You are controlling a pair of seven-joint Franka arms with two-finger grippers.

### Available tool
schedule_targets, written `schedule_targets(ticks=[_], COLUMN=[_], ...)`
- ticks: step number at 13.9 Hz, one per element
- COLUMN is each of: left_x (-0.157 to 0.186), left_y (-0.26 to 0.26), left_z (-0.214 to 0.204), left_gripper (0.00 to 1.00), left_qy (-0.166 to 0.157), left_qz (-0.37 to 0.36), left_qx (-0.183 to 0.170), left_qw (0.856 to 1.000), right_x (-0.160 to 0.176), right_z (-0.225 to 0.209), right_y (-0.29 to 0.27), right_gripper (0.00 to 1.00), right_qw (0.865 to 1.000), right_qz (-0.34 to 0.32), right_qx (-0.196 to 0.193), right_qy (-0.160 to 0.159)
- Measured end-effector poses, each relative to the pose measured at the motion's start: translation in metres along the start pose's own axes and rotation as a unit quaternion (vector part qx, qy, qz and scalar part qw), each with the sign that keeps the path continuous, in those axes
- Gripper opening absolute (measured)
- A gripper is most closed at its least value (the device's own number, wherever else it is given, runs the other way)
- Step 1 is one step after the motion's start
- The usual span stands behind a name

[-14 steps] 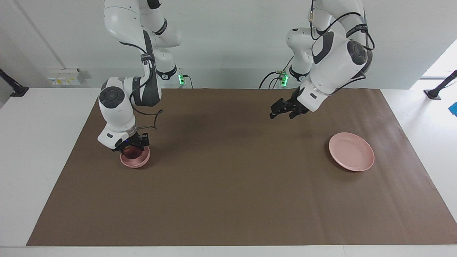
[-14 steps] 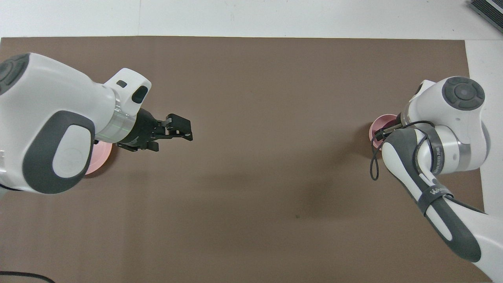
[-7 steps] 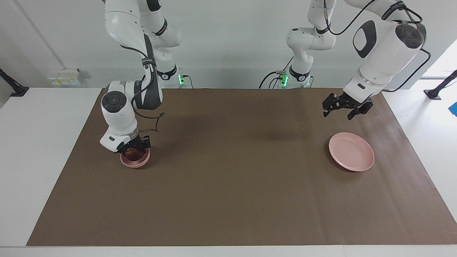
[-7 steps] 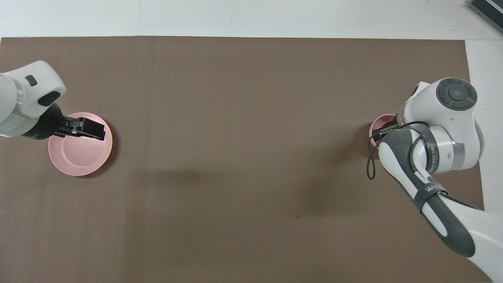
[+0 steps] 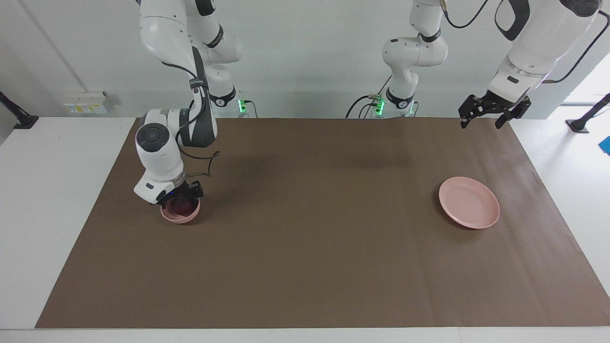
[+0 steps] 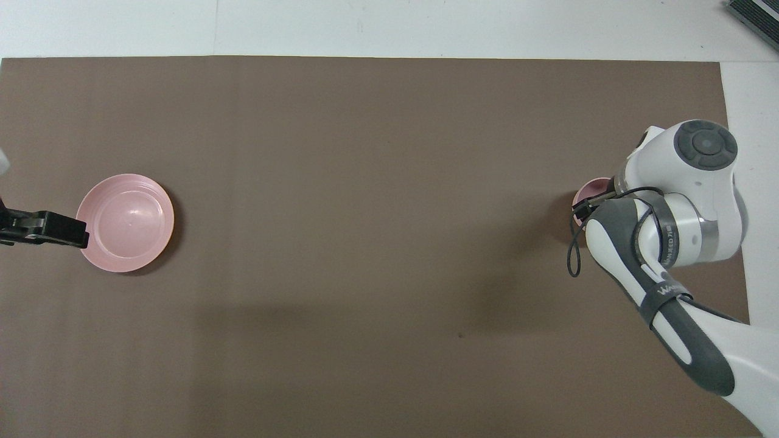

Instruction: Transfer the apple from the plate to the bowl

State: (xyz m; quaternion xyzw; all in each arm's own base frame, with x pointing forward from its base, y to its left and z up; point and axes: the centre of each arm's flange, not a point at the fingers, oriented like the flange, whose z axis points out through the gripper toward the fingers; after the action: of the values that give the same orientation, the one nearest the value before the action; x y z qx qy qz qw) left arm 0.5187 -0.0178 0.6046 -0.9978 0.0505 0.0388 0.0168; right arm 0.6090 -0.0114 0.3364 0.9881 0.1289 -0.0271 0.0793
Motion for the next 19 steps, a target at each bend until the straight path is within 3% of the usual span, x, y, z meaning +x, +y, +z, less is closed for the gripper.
schedule_targets(ticks=[5, 10, 15, 19], left_x=[-0.001, 0.0, 0.006, 0.006], left_y=[-0.012, -0.011, -0.01, -0.01], left_z=[0.001, 0.0, -0.028, -0.034], left_gripper=[1.0, 1.0, 1.0, 1.0], left_qy=[-0.001, 0.003, 0.056, 0.062], left_qz=[-0.013, -0.013, -0.019, -0.019], left_qx=[-0.001, -0.001, -0.036, -0.04], left_qw=[1.0, 1.0, 0.998, 0.997], right_x=[0.0, -0.018, -0.076, -0.123], right_z=[-0.035, -0.147, -0.261, -0.324], right_y=[0.007, 0.02, 0.024, 0.026], right_gripper=[1.0, 1.0, 1.0, 1.0], right_qw=[1.0, 0.997, 0.991, 0.989], right_qz=[0.011, 0.072, 0.124, 0.136], right_qx=[-0.004, 0.025, 0.039, 0.047], right_qy=[0.019, 0.03, 0.041, 0.032])
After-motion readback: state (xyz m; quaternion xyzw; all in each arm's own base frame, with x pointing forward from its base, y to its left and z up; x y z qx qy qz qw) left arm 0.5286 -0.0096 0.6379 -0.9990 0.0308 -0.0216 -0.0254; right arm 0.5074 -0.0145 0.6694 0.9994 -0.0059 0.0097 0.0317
